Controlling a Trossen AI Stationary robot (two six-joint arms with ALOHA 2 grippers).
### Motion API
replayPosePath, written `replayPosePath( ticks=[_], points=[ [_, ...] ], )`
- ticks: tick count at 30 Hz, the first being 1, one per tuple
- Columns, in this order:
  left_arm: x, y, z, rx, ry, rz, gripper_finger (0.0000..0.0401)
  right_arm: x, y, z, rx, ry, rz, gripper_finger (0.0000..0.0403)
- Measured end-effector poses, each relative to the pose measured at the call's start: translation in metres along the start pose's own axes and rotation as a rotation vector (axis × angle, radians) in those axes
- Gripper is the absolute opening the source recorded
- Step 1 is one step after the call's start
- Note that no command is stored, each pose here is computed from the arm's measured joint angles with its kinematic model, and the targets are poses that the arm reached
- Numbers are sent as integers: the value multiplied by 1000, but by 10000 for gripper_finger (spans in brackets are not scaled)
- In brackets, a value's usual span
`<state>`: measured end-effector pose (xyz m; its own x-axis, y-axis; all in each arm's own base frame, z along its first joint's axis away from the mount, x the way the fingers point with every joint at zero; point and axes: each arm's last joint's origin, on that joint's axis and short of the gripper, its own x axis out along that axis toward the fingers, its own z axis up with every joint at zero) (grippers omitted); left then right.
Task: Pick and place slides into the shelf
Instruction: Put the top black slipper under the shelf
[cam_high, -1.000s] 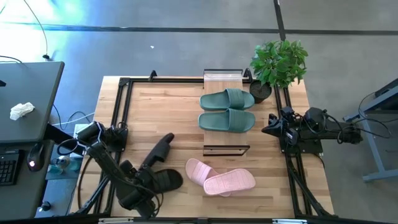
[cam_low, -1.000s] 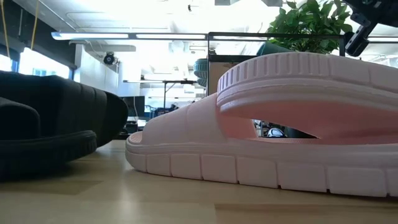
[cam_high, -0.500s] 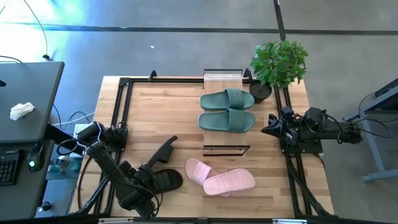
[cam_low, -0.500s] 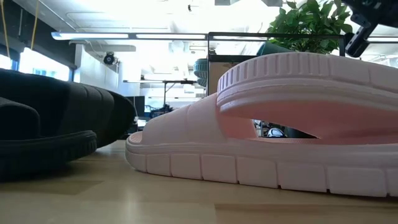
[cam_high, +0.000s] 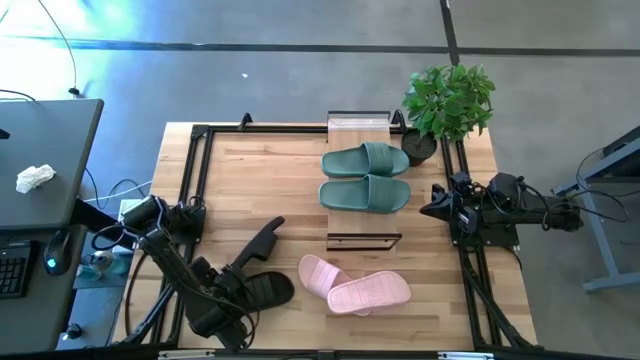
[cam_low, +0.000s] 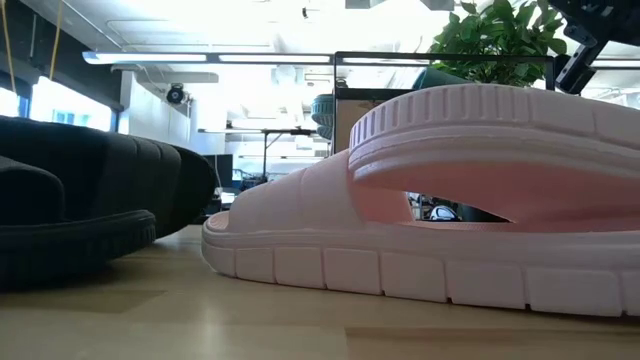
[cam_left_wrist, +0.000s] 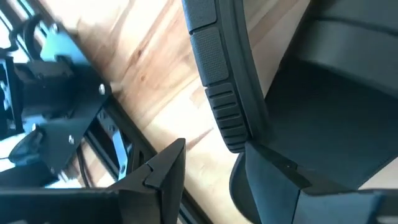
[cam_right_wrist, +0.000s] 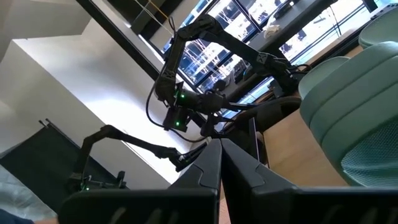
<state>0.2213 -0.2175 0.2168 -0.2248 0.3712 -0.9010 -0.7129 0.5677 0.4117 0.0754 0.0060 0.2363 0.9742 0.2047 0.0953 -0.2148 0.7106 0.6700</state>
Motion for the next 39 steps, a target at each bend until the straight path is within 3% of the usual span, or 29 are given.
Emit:
replayPosePath(
  ticks=[5, 12, 20, 30, 39],
  points=[
    [6, 1, 1, -4, -34, 22, 123, 0, 0, 0, 0, 0, 0, 1],
    [9, 2, 1, -13, -62, 32, 9, 0, 0, 0, 2, -1, -1, 1],
    [-2, 0, 4, -22, -118, -20, 4, 0, 0, 0, 3, -2, -2, 1],
    [-23, 16, 12, -33, -248, -127, 0, 0, -1, 0, 1, -19, -22, 1],
    [-29, 19, 13, -1, -259, -150, 0, 0, -1, 0, 28, -13, -17, 1]
  ],
)
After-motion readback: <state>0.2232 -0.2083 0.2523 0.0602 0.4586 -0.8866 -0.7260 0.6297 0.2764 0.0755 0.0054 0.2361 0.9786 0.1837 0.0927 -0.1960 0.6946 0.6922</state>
